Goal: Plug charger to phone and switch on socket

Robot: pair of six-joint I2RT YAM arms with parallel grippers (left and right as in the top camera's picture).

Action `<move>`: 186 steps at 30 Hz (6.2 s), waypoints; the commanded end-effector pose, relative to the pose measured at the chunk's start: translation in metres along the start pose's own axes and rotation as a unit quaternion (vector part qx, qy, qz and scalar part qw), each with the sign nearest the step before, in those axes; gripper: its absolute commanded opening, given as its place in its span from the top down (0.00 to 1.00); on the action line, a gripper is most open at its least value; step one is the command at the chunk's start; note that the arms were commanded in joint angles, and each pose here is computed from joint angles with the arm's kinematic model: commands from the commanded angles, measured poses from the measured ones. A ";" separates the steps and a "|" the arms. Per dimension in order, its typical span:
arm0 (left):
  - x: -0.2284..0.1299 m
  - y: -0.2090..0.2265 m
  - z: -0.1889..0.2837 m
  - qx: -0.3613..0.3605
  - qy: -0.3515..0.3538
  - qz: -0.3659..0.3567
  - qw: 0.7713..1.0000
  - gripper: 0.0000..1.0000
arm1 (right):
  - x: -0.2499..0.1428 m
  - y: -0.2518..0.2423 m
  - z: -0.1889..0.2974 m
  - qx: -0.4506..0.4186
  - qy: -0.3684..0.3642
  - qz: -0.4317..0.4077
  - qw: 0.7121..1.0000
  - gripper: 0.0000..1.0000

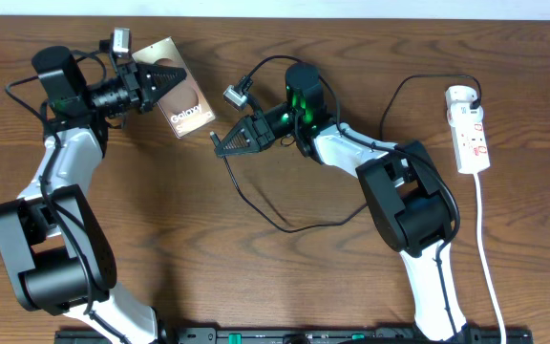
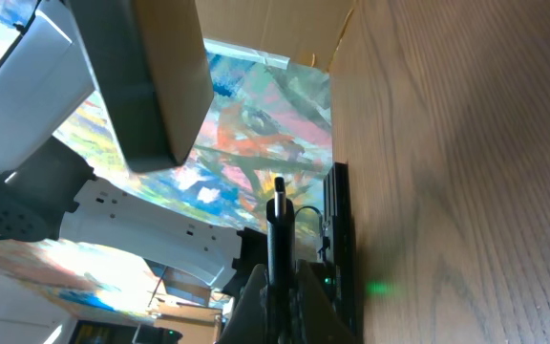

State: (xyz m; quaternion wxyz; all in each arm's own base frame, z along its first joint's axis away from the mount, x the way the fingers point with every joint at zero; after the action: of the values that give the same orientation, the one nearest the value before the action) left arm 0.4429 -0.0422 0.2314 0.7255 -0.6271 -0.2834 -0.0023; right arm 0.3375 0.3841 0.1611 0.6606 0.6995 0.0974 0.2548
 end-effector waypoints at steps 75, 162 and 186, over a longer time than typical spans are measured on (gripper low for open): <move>-0.010 -0.018 -0.011 -0.032 0.038 -0.010 0.999 0.92 | 0.002 0.024 -0.005 0.005 0.009 0.098 0.995 0.96; -0.012 -0.018 -0.018 -0.029 0.040 -0.004 0.999 0.92 | 0.050 0.022 0.025 -0.019 -0.139 0.078 0.987 0.98; -0.007 -0.013 -0.019 -0.013 0.023 -0.005 1.000 0.93 | 0.035 0.022 0.023 -0.012 -0.092 0.070 0.993 0.01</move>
State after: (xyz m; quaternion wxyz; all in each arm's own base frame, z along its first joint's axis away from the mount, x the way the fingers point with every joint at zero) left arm 0.4434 -0.0626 0.2300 0.7282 -0.6315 -0.2663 -0.0044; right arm 0.3746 0.3793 0.1858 0.6587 0.7168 -0.0141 0.2283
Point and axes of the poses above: each gripper's point midway between its finger pads, its own z axis back along the fingers, its own y axis along the line the jaws close on, x = y × z, the point moved 1 cm from there along z, back along the fingers, and after that the axes turned 3 degrees about -z, right-handed, at the moved point
